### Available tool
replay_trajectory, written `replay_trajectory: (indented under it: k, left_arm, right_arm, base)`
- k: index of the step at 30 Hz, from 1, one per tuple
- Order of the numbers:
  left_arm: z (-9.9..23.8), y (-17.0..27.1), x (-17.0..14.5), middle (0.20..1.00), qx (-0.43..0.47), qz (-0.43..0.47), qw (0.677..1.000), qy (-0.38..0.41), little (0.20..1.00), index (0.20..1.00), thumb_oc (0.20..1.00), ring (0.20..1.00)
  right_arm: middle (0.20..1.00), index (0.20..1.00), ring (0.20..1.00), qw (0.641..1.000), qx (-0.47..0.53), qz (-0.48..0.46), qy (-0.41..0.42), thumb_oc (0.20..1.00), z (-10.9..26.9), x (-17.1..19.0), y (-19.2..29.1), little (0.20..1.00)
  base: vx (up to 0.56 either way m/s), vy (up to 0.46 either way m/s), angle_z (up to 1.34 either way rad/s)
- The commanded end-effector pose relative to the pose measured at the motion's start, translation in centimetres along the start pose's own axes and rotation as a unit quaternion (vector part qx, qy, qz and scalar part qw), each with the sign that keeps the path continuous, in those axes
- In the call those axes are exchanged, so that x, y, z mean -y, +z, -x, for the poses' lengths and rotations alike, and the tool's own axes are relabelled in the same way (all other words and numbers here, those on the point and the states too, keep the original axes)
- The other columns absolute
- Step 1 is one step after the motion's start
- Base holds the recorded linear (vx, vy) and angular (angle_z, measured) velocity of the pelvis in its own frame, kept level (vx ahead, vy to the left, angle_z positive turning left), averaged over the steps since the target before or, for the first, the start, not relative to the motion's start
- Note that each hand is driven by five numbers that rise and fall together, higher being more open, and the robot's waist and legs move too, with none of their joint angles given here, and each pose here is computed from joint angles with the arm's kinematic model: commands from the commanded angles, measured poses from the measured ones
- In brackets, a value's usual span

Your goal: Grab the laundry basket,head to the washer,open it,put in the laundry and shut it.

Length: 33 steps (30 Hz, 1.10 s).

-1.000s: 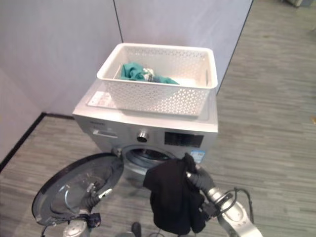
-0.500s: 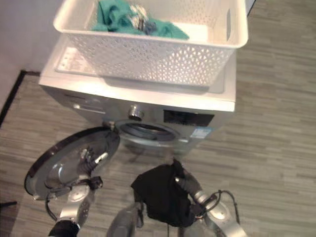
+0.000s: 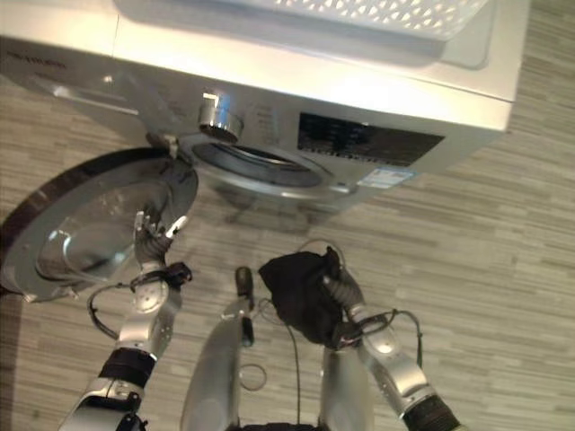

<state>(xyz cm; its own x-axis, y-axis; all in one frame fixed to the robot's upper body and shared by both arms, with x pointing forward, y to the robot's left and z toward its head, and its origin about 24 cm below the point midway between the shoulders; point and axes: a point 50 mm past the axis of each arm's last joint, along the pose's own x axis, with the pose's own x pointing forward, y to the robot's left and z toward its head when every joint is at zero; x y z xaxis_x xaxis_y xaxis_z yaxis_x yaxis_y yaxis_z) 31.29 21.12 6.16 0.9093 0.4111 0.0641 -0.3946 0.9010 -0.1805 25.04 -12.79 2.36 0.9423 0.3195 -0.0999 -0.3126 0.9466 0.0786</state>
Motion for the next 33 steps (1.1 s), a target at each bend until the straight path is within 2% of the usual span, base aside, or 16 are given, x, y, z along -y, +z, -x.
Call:
replay_trajectory:
  k: [1,11,14,19,28,33]
  left_arm:
    - [0.5,0.9,0.0,1.000,0.037,0.015,0.999,0.005,1.000,1.000,1.000,1.000]
    - [0.4,2.5,3.4,1.000,0.061,0.042,0.997,-0.030,1.000,1.000,1.000,1.000]
    - [-0.2,3.5,5.1,1.000,0.077,0.044,0.995,-0.046,1.000,1.000,1.000,1.000]
    - [-0.8,4.8,6.4,1.000,0.095,0.048,0.993,-0.058,1.000,1.000,1.000,1.000]
    - [-0.7,5.8,6.7,1.000,0.114,0.042,0.990,-0.070,1.000,1.000,1.000,1.000]
    - [-0.7,5.6,6.4,1.000,0.109,0.050,0.990,-0.068,1.000,1.000,1.000,1.000]
  right_arm:
    - [0.200,0.200,0.200,0.999,0.043,-0.029,0.005,0.200,0.5,-1.7,0.7,0.200]
    - [0.200,0.200,0.200,0.991,0.122,-0.013,-0.044,0.200,-4.1,-2.2,4.9,0.200]
    - [0.200,0.200,0.200,0.984,0.157,-0.001,-0.089,0.200,-6.3,-1.6,7.6,0.200]
    - [0.200,0.200,0.200,0.963,0.216,-0.032,-0.160,0.200,-8.8,0.2,12.3,0.200]
    - [0.200,0.200,0.200,0.911,0.317,-0.074,-0.255,0.200,-9.6,2.8,20.2,0.200]
    - [0.200,0.200,0.200,0.898,0.360,-0.069,-0.242,0.200,-9.3,2.2,23.0,0.200]
  base:
    - [0.00,0.004,0.08]
    - [0.00,-0.021,0.12]
    - [0.01,-0.053,0.24]
    - [0.03,-0.011,0.16]
    - [0.05,-0.020,0.13]
    - [0.03,0.001,0.08]
